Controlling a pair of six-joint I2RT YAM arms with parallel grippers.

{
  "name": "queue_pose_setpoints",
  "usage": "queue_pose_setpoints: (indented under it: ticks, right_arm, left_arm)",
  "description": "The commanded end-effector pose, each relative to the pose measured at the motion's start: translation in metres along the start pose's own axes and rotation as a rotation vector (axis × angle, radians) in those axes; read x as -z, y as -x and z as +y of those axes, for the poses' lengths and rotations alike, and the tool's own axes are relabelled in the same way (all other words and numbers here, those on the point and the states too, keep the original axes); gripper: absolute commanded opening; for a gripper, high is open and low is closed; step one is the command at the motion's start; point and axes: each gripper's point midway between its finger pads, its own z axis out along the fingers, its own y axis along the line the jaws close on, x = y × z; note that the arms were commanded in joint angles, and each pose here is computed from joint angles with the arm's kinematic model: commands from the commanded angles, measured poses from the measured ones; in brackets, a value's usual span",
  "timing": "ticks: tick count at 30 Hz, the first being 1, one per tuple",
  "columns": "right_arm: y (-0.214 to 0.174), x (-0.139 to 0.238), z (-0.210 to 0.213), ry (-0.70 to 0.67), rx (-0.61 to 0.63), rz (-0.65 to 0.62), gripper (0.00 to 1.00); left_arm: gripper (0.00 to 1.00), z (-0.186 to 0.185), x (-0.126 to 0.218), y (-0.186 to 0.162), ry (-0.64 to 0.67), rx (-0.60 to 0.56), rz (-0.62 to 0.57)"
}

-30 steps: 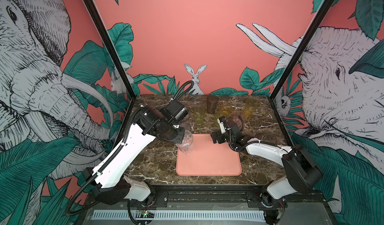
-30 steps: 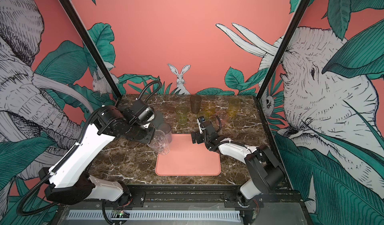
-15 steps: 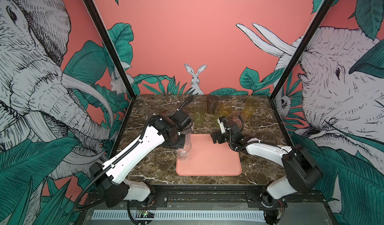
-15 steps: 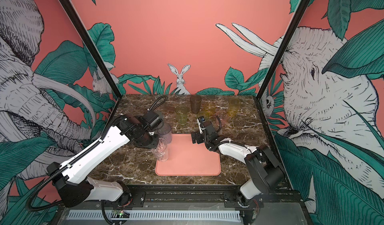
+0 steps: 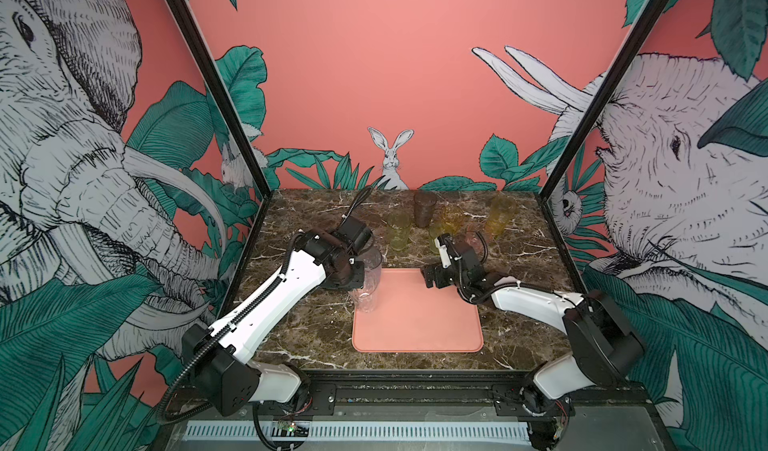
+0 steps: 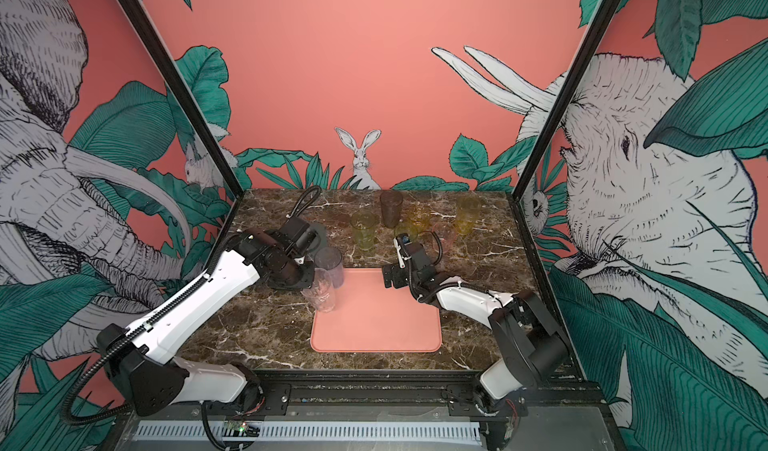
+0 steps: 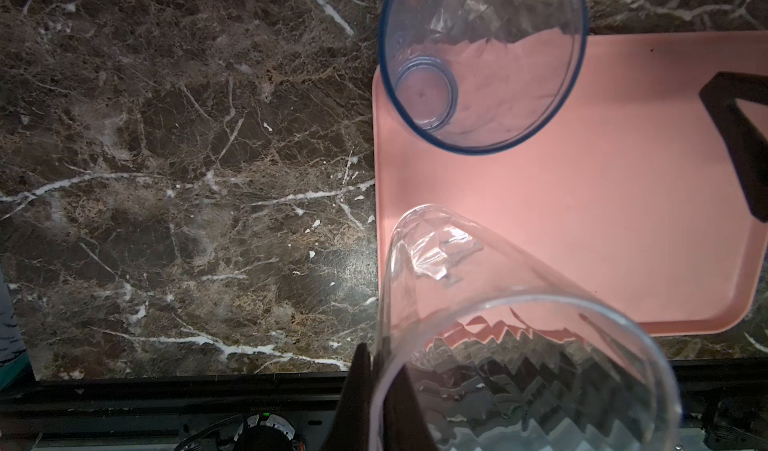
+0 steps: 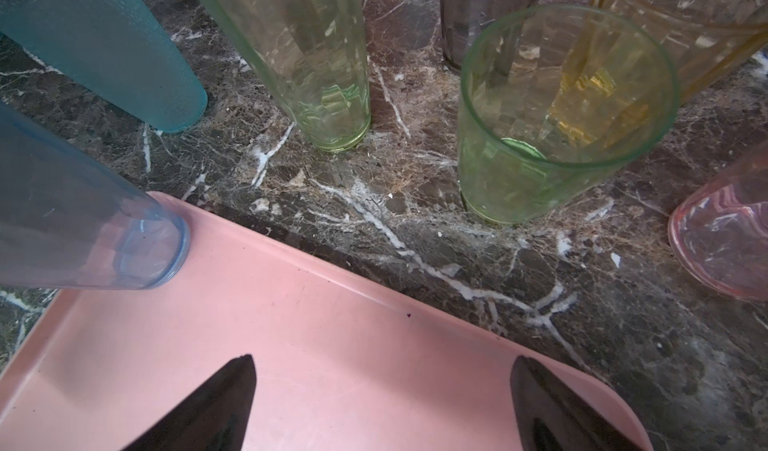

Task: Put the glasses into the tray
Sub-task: 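Lower the plain clear glass onto the tray beside the blue-rimmed glass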

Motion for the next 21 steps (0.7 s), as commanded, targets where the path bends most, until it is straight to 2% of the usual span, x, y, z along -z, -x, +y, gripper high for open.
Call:
queue_pose_setpoints:
  ticks: [1,21]
  right_arm:
    - [0.010,0.001,0.002,-0.006,0.005,-0.027,0.98]
    - [0.009,0.001,0.002,-0.009,0.002,-0.021,0.98]
  left_arm:
    - [0.00,-0.003,-0.009,0.004,-0.007,-0.005,-0.007]
    - [0.00,-0.009,-0.042,0.005,0.025,-0.022,0.050]
